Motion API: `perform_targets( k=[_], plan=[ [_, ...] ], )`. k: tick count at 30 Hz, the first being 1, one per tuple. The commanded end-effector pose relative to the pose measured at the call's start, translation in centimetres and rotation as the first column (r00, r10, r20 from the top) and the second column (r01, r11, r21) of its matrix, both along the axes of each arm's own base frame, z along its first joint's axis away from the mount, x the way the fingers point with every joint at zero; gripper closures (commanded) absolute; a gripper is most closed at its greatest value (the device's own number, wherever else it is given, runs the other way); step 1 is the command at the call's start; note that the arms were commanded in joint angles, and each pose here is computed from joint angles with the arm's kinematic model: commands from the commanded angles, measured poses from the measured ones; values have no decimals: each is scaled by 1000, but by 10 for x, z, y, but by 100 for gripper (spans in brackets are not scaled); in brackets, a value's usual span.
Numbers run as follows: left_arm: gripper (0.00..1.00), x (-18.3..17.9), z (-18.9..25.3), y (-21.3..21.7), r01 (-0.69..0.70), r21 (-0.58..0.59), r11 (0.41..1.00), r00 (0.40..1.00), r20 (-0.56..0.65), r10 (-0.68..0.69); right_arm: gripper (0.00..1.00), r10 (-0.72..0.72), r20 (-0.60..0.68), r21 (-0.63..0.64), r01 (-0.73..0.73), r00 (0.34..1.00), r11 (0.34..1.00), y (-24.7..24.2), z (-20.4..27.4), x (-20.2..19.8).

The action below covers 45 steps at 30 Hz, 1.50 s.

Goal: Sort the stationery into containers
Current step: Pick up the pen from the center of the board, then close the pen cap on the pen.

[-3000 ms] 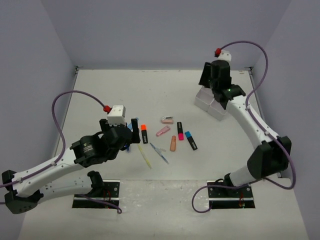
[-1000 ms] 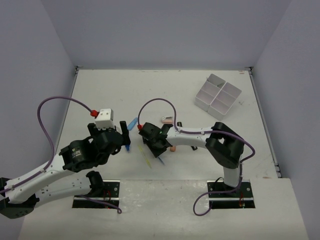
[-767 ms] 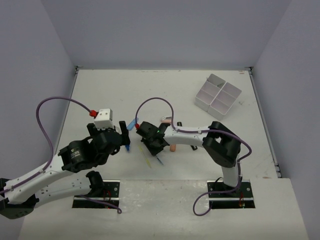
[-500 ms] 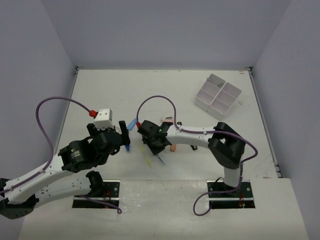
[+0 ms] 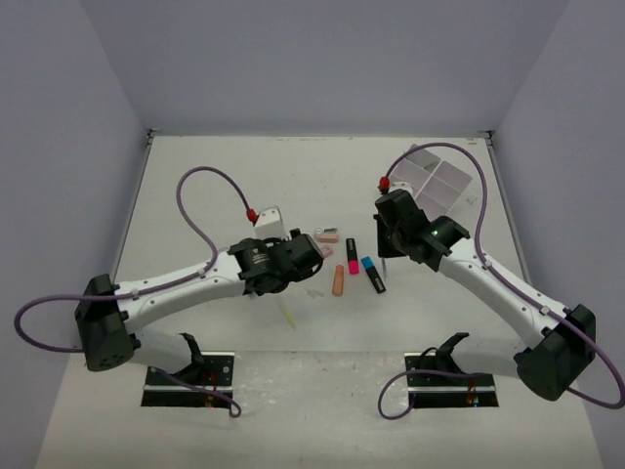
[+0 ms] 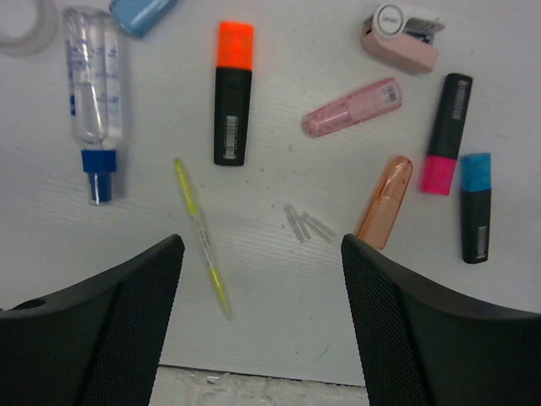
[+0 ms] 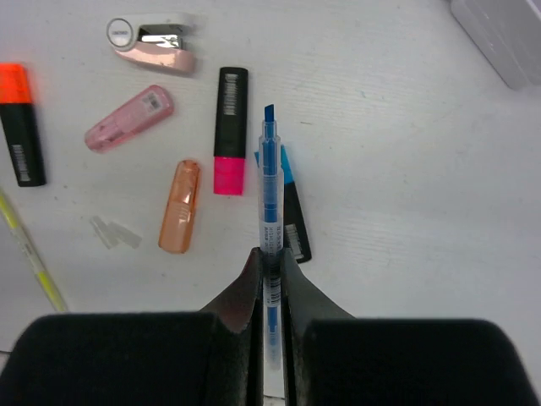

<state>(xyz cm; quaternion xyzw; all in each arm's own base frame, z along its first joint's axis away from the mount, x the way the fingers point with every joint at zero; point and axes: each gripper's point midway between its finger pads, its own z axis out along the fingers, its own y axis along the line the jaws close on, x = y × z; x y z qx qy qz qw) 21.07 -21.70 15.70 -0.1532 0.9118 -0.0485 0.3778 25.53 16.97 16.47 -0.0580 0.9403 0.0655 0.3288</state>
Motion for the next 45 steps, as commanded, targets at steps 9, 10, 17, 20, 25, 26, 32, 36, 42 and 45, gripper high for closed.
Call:
perform_targets(
  k=[9,10,17,20,25,26,32,36,42,45],
  plan=[
    [68,-6,-72,-70,-141,-103,985,962,-250,112,100,25,22,3,-25,999,1000,-12,-1,-7],
    [68,-6,-75,-71,-140,-100,985,961,-252,112,100,31,22,7,-31,999,1000,-11,-3,-7],
    [73,-3,-96,-79,-135,-80,988,956,-273,108,100,49,12,12,-49,999,999,-6,-8,-6],
    [75,-2,-101,-76,-146,-56,988,951,-282,125,100,53,8,12,-53,999,998,-5,-10,-6],
    [78,-1,-112,-73,-153,-50,987,948,-290,133,100,60,15,13,-61,998,998,-5,-9,-7],
    [78,0,-113,-73,-152,-53,987,948,-290,130,100,61,16,13,-62,998,998,-6,-9,-8],
    [80,4,-122,-75,-147,-65,987,945,-304,121,100,66,26,12,-66,998,998,-7,-6,-8],
    [81,2,-126,-68,-160,-42,986,941,-309,140,100,67,28,13,-67,997,998,-7,-7,-8],
    [81,1,-131,-61,-170,-17,985,936,-315,156,100,70,25,13,-71,997,997,-7,-8,-8],
    [80,0,-132,-60,-170,-11,985,935,-317,158,100,72,22,10,-72,997,997,-6,-10,-8]
  ],
)
